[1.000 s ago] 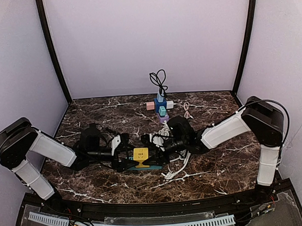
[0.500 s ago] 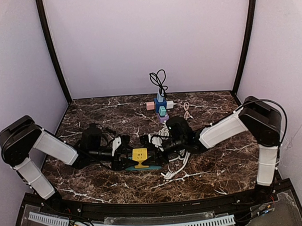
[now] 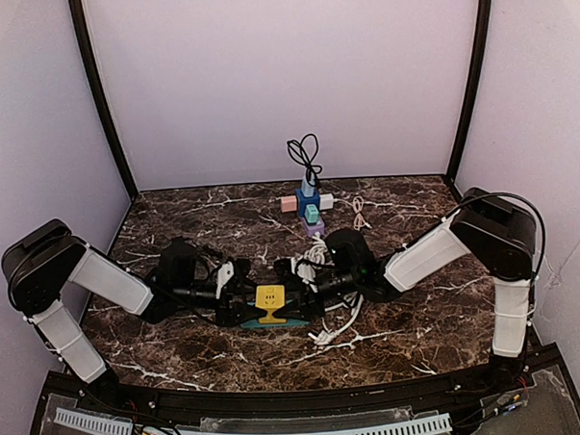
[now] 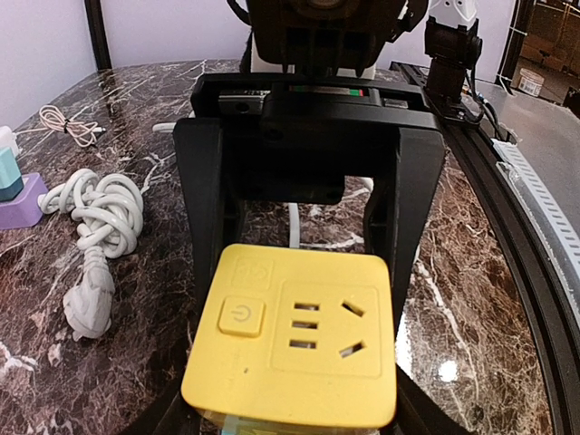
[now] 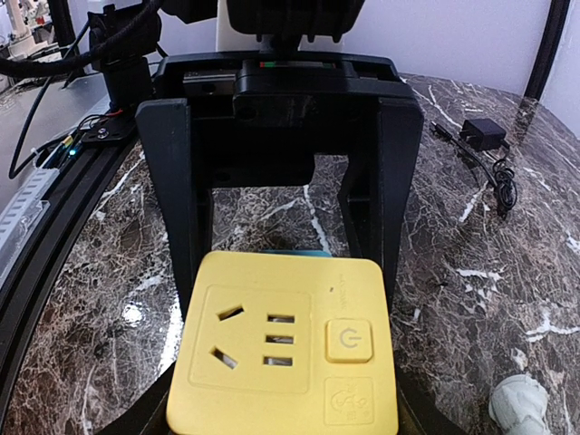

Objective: Insert the plug
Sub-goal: Press the plug into the socket.

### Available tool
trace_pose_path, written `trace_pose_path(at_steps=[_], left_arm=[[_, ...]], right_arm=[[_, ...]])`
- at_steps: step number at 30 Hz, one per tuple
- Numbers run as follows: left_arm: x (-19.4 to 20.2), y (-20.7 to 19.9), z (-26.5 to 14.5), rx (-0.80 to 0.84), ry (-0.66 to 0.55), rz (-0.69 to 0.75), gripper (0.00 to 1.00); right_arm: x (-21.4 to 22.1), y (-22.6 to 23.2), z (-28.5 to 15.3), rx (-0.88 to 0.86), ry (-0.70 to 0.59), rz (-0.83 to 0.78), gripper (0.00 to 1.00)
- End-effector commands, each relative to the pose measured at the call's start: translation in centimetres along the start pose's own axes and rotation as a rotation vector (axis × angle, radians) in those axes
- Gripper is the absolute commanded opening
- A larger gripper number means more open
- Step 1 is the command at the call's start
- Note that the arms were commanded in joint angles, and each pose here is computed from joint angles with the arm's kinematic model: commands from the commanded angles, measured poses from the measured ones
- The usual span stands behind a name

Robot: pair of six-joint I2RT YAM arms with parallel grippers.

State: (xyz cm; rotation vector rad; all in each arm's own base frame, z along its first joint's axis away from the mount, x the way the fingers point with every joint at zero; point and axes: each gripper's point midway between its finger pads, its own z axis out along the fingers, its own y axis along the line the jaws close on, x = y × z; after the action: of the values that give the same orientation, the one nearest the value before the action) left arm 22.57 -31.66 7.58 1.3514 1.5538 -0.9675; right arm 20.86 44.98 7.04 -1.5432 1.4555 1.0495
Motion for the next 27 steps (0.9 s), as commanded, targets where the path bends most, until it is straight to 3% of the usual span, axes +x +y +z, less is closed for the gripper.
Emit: trace_pose_path(at_steps=[1,7,11,16,20,27], left_arm=[[7.2,-2.1,0.3,0.032,0.236,-0.084,0.31],[3.2,-2.1,-0.1,0.044,0.149,-0.027,0.44],[-0.1,-1.0,-0.6,-0.008,0.096,-0.016,0.69],[-1.4,-1.7,-1.4,-0.004,0.082,0.027,0.83],[-1.1,-1.9,-2.3,-0.036,0.111,0.019,0.9],[-2.9,-1.1,-4.1,-0.126,0.14,0.012,0.93]], right_arm=[[12.7,3.7,0.2,-0.012,0.39,0.248,0.01],[8.6,2.1,0.0,0.028,0.332,0.162,0.27],[5.6,1.3,-0.2,0.049,0.276,0.114,0.48],[2.6,0.4,-0.2,0.068,0.224,0.048,0.65],[1.0,-0.1,-0.5,0.094,0.192,0.029,0.98],[-2.7,-0.7,-2.3,0.156,0.122,-0.03,0.99]])
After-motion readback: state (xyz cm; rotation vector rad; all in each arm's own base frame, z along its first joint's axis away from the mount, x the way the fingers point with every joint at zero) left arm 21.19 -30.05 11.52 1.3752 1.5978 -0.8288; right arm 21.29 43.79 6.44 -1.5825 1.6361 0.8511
